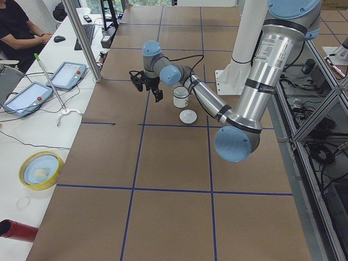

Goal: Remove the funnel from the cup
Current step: 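Move the left gripper over the mug and grasp the clear funnel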

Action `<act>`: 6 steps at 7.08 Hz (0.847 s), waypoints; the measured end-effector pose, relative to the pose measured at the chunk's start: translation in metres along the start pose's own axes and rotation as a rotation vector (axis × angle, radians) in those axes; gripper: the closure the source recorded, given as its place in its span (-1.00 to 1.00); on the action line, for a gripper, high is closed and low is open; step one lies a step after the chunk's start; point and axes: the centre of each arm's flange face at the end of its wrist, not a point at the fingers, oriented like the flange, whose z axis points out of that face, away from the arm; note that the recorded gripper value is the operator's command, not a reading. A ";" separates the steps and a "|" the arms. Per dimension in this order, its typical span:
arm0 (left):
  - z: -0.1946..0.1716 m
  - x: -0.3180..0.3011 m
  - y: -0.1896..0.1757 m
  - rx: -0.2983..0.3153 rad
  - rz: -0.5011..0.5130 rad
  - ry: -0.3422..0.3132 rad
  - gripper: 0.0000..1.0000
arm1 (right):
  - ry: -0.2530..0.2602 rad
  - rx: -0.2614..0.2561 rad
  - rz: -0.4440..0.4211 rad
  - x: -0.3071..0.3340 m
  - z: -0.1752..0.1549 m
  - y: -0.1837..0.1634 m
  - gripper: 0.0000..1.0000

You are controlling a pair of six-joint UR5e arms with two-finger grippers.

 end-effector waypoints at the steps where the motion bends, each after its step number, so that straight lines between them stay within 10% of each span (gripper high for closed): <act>1: 0.016 0.015 0.040 0.003 -0.050 -0.025 -0.87 | 0.000 0.000 0.000 0.000 0.000 0.000 -1.00; 6: 0.083 0.038 0.130 0.025 -0.107 -0.118 -0.61 | 0.000 0.001 -0.001 0.000 0.000 0.000 -1.00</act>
